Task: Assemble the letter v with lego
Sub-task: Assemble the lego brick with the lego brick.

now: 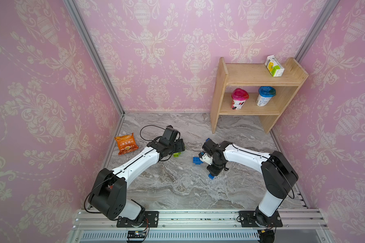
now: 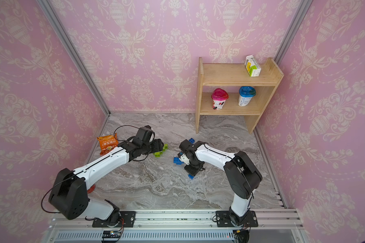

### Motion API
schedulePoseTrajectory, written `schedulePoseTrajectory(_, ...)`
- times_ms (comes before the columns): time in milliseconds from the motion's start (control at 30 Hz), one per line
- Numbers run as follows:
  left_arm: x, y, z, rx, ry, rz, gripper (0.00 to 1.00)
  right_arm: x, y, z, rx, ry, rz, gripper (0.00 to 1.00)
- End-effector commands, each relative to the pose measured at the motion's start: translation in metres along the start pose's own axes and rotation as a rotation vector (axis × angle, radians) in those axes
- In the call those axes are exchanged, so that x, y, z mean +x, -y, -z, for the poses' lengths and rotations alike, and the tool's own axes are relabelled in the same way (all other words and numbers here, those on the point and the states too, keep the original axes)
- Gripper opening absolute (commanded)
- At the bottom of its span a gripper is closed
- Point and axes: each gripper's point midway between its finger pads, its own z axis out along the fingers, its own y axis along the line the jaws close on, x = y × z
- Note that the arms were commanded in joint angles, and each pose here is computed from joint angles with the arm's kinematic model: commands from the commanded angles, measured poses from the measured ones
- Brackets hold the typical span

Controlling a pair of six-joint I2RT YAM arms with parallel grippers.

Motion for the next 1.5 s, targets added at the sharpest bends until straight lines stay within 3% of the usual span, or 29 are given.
schedulePoseTrajectory(0,0.0,-0.003,0.005,0.006,0.011,0.008,0.7,0.038,0.0,-0.038,0.006,-0.176,-0.021,0.01)
schedulePoseTrajectory(300,0.001,-0.003,0.003,0.011,0.01,0.013,0.7,0.036,0.002,-0.019,0.053,-0.109,-0.051,0.0)
schedulePoseTrajectory(533,0.002,-0.004,0.004,0.004,0.008,0.01,0.7,0.039,0.001,-0.026,0.097,-0.17,-0.086,0.0)
schedulePoseTrajectory(733,0.001,-0.002,0.003,0.01,0.007,0.003,0.7,0.03,-0.027,-0.022,0.041,-0.129,-0.187,0.0)
schedulePoseTrajectory(900,0.001,0.002,-0.001,0.027,-0.002,0.003,0.69,0.015,-0.046,-0.012,0.02,-0.095,-0.353,0.0)
schedulePoseTrajectory(1067,0.001,0.004,0.0,0.037,-0.001,0.007,0.69,0.0,-0.04,0.005,0.053,-0.022,-0.442,0.0)
schedulePoseTrajectory(1267,0.001,0.001,0.004,0.036,0.013,0.008,0.69,0.0,-0.035,0.011,0.019,0.074,-0.31,0.0)
schedulePoseTrajectory(1467,0.0,0.002,0.006,0.039,0.019,0.017,0.69,0.001,-0.034,0.007,0.021,0.061,-0.21,0.0)
